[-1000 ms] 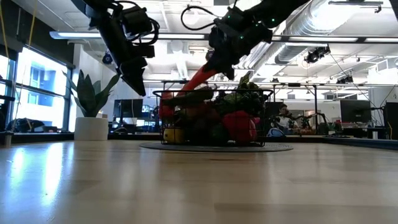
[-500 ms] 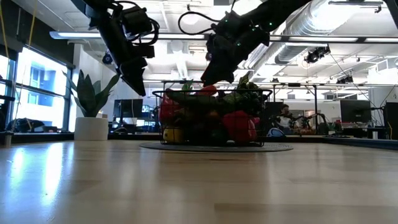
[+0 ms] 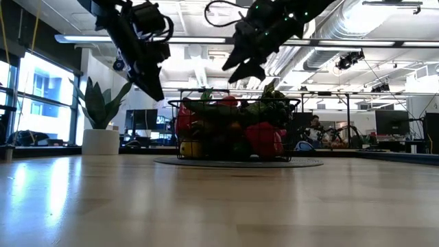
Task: Build produce basket
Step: Return to Home Position
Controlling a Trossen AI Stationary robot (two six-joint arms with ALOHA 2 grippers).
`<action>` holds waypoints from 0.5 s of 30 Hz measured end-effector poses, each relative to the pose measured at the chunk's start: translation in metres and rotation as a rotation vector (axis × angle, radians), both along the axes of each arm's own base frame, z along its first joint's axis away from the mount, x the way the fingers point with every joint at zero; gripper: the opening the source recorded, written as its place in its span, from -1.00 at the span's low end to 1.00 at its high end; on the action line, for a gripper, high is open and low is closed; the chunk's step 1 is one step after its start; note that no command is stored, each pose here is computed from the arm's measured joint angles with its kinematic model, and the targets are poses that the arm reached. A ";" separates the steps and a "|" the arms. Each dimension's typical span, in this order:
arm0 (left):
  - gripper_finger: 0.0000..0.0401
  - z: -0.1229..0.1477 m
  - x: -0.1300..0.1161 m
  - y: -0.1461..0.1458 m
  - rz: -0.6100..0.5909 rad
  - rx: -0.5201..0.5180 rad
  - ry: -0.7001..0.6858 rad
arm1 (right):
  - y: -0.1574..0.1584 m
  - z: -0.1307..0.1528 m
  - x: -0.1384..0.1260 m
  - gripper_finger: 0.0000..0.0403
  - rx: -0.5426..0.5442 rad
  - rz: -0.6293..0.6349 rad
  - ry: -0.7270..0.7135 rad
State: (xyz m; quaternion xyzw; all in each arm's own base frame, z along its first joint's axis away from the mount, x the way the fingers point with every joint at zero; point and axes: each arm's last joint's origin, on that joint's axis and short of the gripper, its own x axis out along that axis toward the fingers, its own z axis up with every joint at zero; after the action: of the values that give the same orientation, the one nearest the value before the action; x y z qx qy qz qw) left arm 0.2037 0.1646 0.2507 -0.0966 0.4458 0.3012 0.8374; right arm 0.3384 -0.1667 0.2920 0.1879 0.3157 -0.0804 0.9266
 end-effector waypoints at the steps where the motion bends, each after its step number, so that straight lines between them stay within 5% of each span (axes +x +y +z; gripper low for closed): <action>1: -0.13 0.002 0.000 -0.002 -0.008 -0.005 -0.016 | 0.001 0.003 -0.001 0.21 0.007 -0.011 -0.012; 15: -0.13 0.026 -0.007 -0.049 -0.078 0.050 -0.398 | 0.031 0.046 -0.003 0.21 -0.010 0.008 -0.212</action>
State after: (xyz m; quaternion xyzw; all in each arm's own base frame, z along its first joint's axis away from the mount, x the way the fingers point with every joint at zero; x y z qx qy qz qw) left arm 0.1970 0.1152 0.2768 -0.1160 0.2672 0.2547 0.9221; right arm 0.3358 -0.1356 0.3384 0.1894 0.2165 -0.0578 0.9560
